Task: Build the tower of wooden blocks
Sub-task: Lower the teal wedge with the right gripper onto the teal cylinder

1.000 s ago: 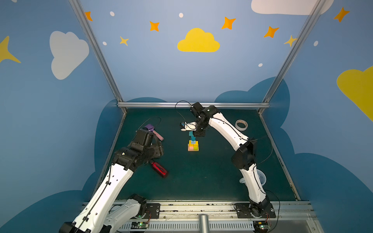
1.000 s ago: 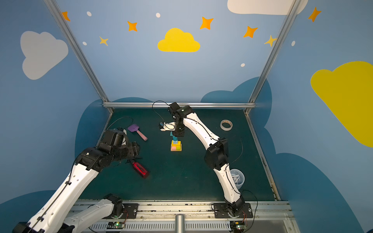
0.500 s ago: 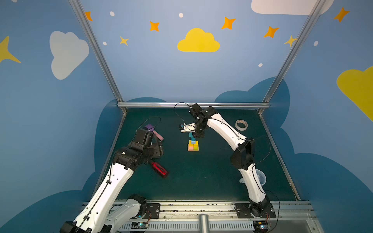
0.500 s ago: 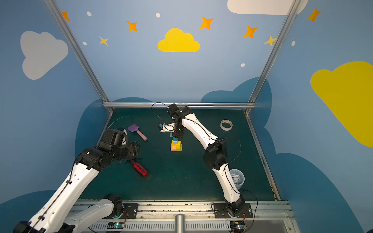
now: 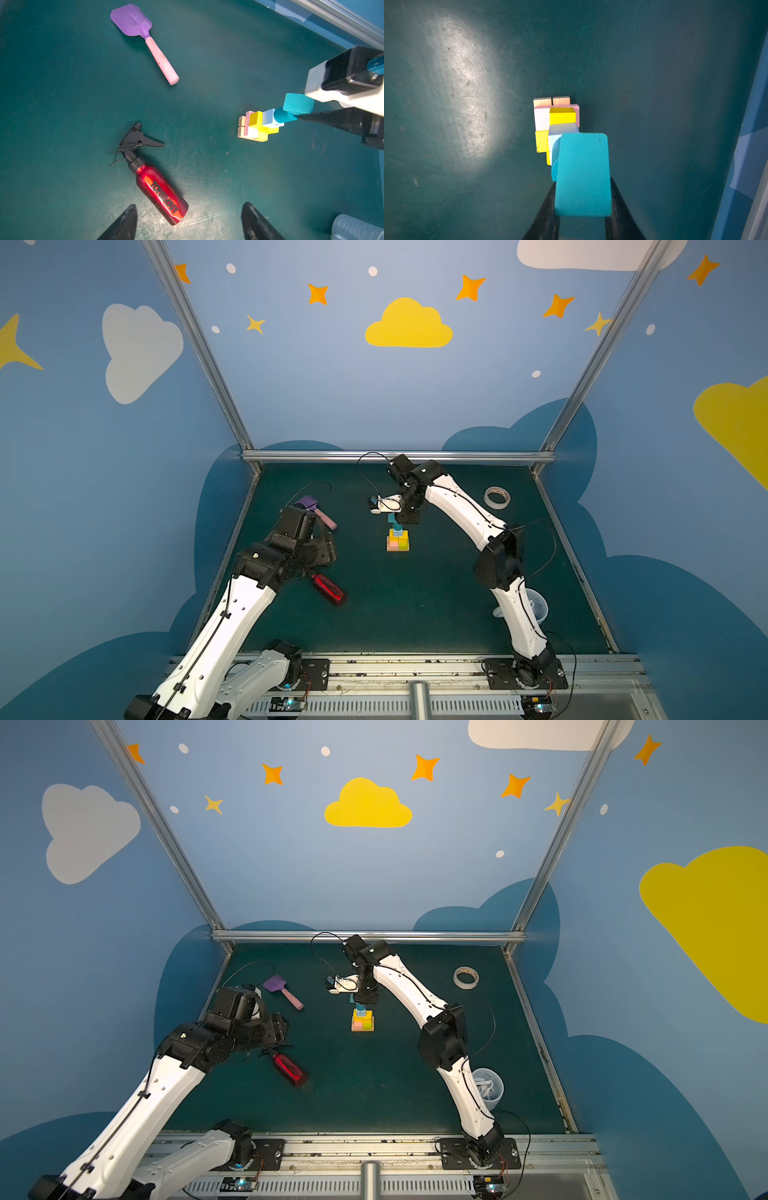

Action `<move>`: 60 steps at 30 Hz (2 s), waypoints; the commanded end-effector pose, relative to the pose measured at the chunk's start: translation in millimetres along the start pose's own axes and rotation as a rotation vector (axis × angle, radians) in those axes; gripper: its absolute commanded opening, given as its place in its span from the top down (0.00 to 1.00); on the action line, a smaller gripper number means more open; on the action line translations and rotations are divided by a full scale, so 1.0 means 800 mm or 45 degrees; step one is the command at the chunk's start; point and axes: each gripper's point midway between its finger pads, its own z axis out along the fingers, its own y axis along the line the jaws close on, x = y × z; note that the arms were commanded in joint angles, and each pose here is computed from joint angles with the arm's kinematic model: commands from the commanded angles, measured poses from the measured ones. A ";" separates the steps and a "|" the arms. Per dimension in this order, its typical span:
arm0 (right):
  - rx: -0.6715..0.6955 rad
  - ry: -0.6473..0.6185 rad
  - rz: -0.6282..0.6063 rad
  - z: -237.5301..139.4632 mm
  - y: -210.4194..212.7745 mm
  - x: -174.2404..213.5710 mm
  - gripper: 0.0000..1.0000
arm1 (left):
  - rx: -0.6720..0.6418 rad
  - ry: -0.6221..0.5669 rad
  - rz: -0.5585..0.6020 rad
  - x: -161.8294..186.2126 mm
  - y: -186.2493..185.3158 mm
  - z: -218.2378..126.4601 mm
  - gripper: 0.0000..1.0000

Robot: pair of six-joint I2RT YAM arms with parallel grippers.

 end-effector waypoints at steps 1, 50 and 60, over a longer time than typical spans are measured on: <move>-0.028 0.019 -0.018 0.009 0.007 0.001 1.00 | -0.001 0.011 0.008 0.003 0.002 0.003 0.21; -0.019 0.041 -0.022 0.015 0.008 0.003 0.81 | -0.001 0.024 -0.002 0.008 0.004 0.005 0.22; -0.014 0.042 -0.018 0.015 0.008 0.003 0.72 | -0.002 0.025 0.000 0.009 0.005 0.005 0.21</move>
